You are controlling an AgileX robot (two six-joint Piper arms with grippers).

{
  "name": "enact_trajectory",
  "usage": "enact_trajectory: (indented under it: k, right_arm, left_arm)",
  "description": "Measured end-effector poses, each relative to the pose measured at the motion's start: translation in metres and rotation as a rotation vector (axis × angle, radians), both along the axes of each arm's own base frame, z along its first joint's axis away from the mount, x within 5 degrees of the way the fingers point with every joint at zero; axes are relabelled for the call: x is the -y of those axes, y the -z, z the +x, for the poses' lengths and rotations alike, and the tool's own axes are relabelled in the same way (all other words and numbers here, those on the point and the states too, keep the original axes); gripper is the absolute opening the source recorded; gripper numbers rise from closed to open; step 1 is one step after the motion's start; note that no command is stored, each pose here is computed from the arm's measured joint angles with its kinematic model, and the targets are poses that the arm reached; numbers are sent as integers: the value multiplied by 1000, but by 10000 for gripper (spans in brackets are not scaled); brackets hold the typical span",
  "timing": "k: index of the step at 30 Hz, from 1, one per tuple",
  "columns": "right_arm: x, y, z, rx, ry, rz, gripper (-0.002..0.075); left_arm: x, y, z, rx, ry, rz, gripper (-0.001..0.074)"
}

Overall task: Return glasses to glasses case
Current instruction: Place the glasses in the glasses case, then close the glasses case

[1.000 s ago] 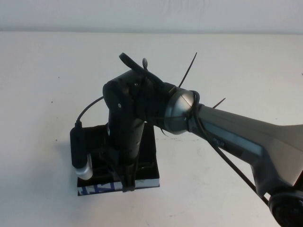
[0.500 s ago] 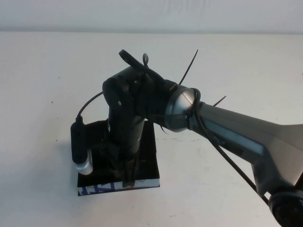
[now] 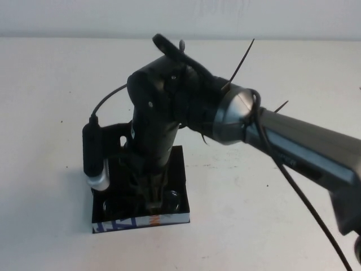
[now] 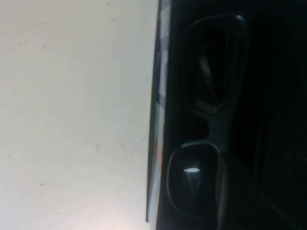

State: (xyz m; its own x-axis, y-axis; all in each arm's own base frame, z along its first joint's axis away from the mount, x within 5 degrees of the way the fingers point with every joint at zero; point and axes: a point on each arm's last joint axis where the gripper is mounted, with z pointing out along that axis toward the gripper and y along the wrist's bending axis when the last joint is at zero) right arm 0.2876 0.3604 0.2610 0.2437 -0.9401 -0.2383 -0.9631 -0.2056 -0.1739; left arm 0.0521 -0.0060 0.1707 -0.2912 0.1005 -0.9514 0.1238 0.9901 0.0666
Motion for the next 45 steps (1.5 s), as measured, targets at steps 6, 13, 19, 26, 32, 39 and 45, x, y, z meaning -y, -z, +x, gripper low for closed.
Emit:
enact_trajectory:
  k: [6, 13, 19, 26, 32, 39, 45]
  right_arm:
    - [31, -50, -14, 48, 230, 50, 88]
    - [54, -67, -11, 94, 458, 68, -6]
    - [55, -72, 2, 72, 540, 204, -11]
    - [66, -71, 14, -53, 619, 282, -11]
    - [76, -73, 24, -126, 686, 335, -11]
    - [73, -61, 31, -189, 776, 343, -11]
    - [70, -50, 36, -220, 841, 340, -11]
  left_arm:
    - [0, 0, 0, 0, 0, 0, 0]
    - [0, 0, 0, 0, 0, 0, 0]
    - [0, 0, 0, 0, 0, 0, 0]
    - [0, -1, 0, 6, 0, 1, 0]
    - [3, -14, 3, 119, -38, -299, 0]
    - [6, -24, 3, 143, -66, -656, 0]
    - [18, -45, 17, -173, -36, -634, 0]
